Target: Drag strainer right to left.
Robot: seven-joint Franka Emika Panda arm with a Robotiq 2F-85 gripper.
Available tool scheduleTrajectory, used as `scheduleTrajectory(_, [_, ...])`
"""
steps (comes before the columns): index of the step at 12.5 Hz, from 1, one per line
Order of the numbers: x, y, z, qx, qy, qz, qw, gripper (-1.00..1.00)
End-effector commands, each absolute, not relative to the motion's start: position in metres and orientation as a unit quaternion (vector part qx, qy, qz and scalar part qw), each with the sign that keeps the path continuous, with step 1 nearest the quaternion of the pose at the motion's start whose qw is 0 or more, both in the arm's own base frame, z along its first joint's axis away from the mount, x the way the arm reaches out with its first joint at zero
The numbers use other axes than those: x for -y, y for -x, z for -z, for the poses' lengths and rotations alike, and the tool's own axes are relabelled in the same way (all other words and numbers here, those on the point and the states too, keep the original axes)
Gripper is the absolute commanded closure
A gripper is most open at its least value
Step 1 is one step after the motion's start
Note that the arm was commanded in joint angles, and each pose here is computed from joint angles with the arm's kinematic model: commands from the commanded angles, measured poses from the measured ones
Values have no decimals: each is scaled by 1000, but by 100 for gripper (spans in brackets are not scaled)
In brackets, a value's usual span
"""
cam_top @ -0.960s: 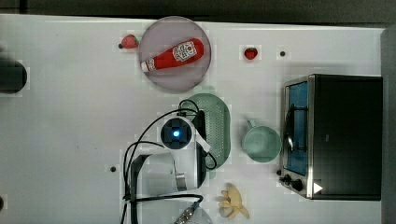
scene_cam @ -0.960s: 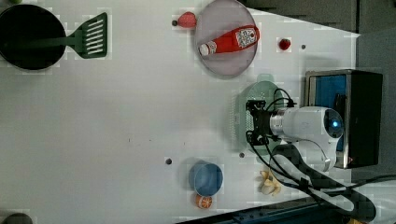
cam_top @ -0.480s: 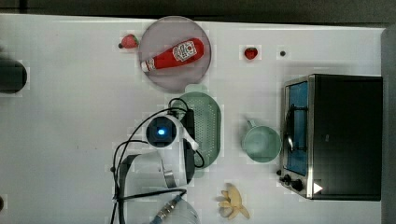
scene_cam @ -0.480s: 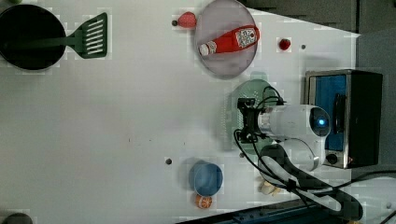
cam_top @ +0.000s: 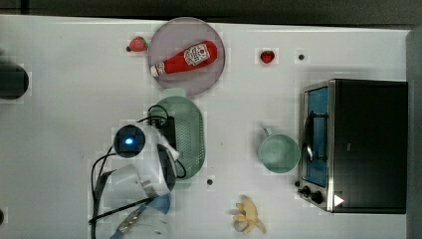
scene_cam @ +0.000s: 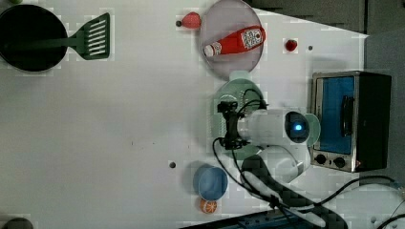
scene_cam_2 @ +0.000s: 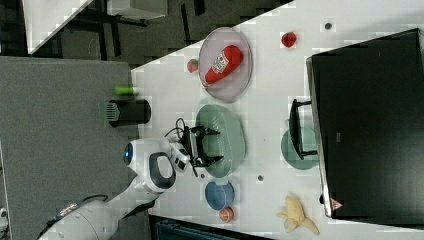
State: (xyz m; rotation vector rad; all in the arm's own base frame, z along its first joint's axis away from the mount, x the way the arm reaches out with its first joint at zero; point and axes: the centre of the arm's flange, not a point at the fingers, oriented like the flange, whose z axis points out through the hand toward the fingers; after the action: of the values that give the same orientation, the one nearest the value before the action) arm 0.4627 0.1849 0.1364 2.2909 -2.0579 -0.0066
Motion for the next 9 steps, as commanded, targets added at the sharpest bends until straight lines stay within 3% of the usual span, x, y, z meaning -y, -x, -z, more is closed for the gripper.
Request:
scheduleTrajectory(1, [-218,-471,-149,685,-728,1,21,-100])
scheduleTrajectory(9, [-272,-476,-154,688,-725,15,27,-100])
